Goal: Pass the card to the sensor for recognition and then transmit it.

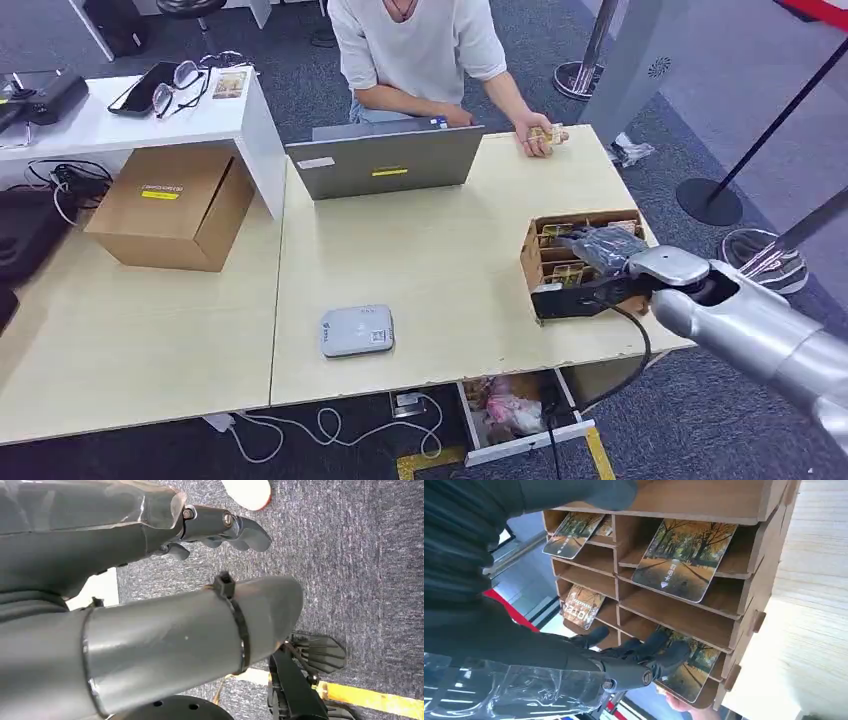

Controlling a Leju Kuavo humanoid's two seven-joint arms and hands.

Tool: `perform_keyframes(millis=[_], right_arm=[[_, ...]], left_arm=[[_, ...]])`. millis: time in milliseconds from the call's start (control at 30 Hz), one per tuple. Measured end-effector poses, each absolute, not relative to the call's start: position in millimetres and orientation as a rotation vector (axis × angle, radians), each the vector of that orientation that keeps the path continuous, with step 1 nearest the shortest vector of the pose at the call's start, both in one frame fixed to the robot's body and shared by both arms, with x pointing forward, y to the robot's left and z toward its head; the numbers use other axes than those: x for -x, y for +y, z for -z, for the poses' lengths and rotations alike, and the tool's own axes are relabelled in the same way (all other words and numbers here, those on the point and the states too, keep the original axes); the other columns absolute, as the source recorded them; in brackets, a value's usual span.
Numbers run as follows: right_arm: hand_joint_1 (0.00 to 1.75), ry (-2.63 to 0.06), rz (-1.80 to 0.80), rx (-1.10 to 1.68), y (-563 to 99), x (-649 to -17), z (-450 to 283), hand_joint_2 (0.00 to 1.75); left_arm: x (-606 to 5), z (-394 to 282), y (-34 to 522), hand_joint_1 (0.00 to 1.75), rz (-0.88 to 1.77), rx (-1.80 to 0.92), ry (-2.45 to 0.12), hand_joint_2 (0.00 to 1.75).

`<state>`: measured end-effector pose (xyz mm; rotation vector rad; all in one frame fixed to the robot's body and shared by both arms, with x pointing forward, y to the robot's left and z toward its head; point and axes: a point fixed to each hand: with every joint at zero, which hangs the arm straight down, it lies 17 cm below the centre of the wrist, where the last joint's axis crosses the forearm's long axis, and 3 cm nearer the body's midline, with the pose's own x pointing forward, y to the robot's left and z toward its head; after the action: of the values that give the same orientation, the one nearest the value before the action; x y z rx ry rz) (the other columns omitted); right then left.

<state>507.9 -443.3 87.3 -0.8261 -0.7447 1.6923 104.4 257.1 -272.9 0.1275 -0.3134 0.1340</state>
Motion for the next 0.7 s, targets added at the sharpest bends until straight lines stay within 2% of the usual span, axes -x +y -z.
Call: perform_keyframes(millis=[133, 367, 400, 433, 467, 600, 700], right_arm=[[0.47, -0.743, -1.694, 0.824, -443.0, -507.6, -85.9, 1.75], [0.47, -0.747, -1.693, 0.823, -441.0, -509.0, -86.0, 1.75], [0.68, -0.747, -1.693, 0.823, -440.8, -509.1, -86.0, 1.75], [1.06, -0.748, -1.693, 0.823, -440.6, -509.3, -86.0, 1.75], [1.12, -0.749, -1.692, 0.823, -440.2, -509.5, -86.0, 1.75], [1.10, -0.764, -1.687, 0.831, -437.7, -512.7, -89.2, 1.75], [1.17, -0.768, -1.683, 0.835, -437.1, -514.3, -90.7, 1.75]], left_arm=[[-104.4, 272.9, 257.8, 0.00, -0.131, -0.132, -0.314, 0.00], [-104.7, 272.8, 257.9, 0.00, -0.128, -0.135, -0.314, 0.00], [-104.7, 272.8, 257.9, 0.00, -0.128, -0.135, -0.314, 0.00], [-104.7, 272.8, 257.6, 0.00, -0.128, -0.135, -0.314, 0.00], [-104.8, 272.8, 257.7, 0.00, -0.127, -0.135, -0.314, 0.00], [-105.4, 272.7, 257.3, 0.00, -0.125, -0.135, -0.314, 0.00], [-105.3, 272.7, 257.2, 0.00, -0.125, -0.135, -0.314, 0.00]])
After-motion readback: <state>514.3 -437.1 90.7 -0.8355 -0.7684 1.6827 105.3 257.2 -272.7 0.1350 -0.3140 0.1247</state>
